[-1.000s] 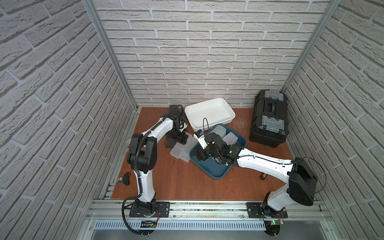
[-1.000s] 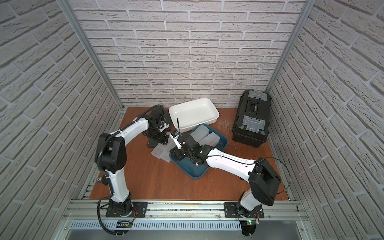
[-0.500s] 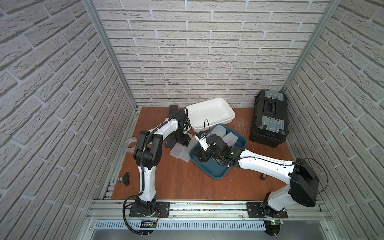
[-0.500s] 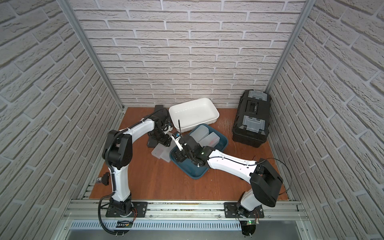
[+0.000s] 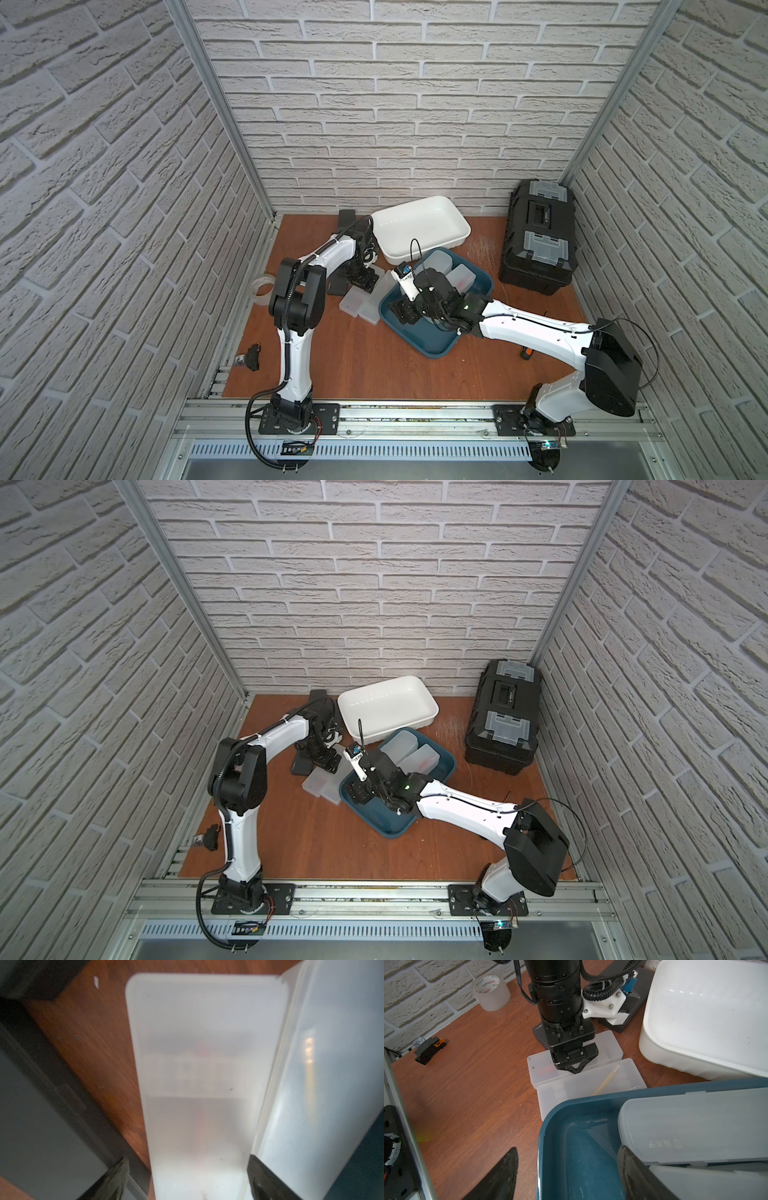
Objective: Place the pencil cases by color into the storage box
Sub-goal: Pick up the pencil case from the center of the board.
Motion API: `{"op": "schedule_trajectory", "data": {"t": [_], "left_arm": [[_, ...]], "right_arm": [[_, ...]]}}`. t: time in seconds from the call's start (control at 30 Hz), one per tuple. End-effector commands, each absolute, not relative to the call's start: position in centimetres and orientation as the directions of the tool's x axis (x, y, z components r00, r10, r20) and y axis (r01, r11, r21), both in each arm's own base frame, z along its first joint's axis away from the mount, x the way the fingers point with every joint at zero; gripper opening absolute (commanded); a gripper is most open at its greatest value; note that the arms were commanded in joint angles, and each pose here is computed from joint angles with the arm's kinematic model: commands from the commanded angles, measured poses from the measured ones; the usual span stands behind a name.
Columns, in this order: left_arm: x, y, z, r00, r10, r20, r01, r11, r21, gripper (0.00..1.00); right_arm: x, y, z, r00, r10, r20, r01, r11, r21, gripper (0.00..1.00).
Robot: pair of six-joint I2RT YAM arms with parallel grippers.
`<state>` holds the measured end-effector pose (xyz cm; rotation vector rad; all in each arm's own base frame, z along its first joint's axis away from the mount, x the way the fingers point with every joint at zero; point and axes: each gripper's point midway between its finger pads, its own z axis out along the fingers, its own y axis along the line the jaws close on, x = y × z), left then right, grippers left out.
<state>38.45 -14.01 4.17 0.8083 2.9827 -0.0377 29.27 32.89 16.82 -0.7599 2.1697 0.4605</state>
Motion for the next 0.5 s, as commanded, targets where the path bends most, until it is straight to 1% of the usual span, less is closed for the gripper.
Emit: {"op": "schedule_trajectory", "data": {"t": [0.0,0.13,0.3,0.47], "left_arm": [[38.2,-13.0,3.8,-0.873,0.488,-0.003,0.488,0.872,0.021,0.88],[38.2,-12.9,3.7,-0.87,0.493,0.009,0.492,0.869,0.054,0.87],[37.9,-13.5,3.5,-0.862,0.507,0.015,0.507,0.861,0.038,0.87],[37.9,-14.1,3.1,-0.857,0.515,0.016,0.515,0.857,0.021,0.84]], "right_arm": [[29.5,32.7,18.2,-0.493,-0.336,-0.802,-0.646,0.759,0.079,0.76],[29.5,32.6,18.4,-0.492,-0.335,-0.804,-0.643,0.762,0.076,0.76],[29.5,32.5,18.4,-0.492,-0.332,-0.805,-0.642,0.763,0.078,0.76],[29.5,32.4,18.5,-0.492,-0.33,-0.806,-0.639,0.765,0.077,0.76]]}}
